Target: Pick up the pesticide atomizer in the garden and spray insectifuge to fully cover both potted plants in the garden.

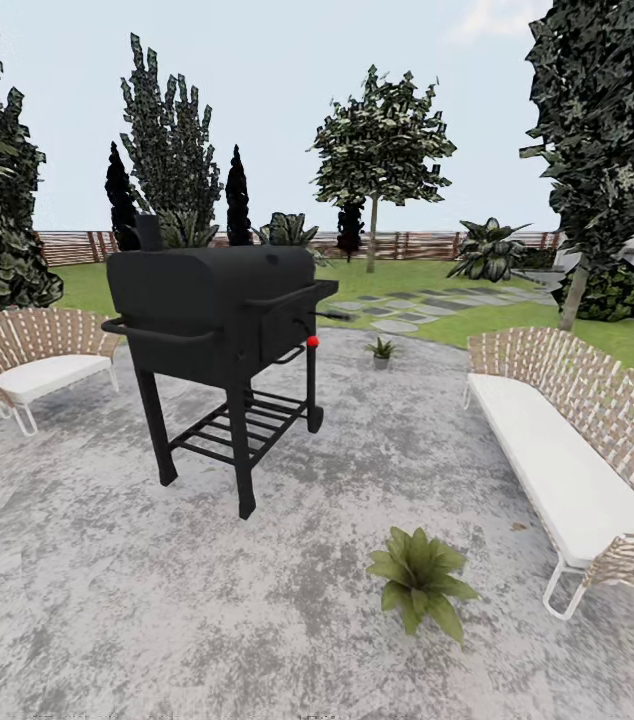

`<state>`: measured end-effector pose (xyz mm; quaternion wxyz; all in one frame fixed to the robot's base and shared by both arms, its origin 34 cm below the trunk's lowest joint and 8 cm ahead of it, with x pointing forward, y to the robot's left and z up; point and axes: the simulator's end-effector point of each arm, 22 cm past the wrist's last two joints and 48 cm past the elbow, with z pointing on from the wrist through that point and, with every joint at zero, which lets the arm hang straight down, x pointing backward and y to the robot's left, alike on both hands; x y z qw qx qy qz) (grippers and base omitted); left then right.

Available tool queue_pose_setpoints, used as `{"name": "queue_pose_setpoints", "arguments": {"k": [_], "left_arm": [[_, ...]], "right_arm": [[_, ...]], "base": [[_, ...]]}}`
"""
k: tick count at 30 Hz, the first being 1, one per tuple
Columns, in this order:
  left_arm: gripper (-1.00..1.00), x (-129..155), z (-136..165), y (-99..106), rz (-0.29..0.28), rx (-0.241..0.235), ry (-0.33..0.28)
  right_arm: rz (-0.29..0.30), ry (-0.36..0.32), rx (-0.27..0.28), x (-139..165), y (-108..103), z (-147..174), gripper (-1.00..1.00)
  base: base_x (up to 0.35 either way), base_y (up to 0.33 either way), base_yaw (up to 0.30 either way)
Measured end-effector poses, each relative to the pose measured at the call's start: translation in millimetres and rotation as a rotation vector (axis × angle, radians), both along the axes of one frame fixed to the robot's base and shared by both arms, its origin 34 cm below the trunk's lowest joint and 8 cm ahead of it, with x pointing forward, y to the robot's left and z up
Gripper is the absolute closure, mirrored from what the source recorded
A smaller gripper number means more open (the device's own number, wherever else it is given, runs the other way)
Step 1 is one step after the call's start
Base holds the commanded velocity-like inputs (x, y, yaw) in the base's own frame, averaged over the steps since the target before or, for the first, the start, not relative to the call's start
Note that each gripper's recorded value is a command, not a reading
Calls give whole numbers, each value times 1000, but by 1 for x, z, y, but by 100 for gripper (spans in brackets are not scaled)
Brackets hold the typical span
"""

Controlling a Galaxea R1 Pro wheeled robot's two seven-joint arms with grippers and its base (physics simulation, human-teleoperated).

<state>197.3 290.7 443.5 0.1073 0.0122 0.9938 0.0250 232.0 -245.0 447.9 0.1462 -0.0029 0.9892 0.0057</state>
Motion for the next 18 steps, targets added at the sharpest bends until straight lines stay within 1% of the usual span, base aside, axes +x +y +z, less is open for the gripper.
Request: {"name": "queue_pose_setpoints", "arguments": {"k": [1,3,4,5,6,7,9,10,11,12,14,17,18], "left_arm": [[-100,6,1,0,2,0,-14],[-100,24,3,0,3,0,-51],[-100,56,9,1,3,1,-115],[-100,63,11,1,3,2,-128],[-100,85,16,1,2,2,-171],[-100,112,23,0,0,0,-225],[-100,138,32,-1,-2,0,-278],[-100,175,48,-1,-6,-1,-358],[-100,184,53,-1,-6,-1,-381],[-100,188,55,-1,-7,-1,-391],[-100,203,63,-2,-9,-1,-437],[-100,215,71,-1,-7,0,-487],[-100,215,72,-1,-7,0,-490]], "right_arm": [[-1,-35,-15,15,-12,3,-100],[0,-96,-32,42,-25,10,-100],[-4,-195,-41,84,-32,25,-100],[-4,-219,-42,93,-32,28,-100],[-5,-278,-43,111,-33,37,-100],[-5,-356,-43,134,-33,50,-100],[-4,-427,-42,156,-33,64,-100],[5,-489,-37,176,-29,77,-100],[6,-496,-36,179,-29,79,-100],[7,-498,-36,179,-29,79,-100],[9,-502,-35,180,-28,80,-100],[10,-503,-35,180,-28,81,-100],[10,-503,-35,180,-28,81,-100]], "base": [[-327,-127,0],[-319,-137,0],[-315,-143,0],[-314,-146,0],[-313,-147,0],[-313,-148,0],[-313,-112,0],[-313,-49,0],[-311,-39,0],[-299,-25,0],[-261,-15,0],[-119,-5,0],[-39,-2,0]]}}
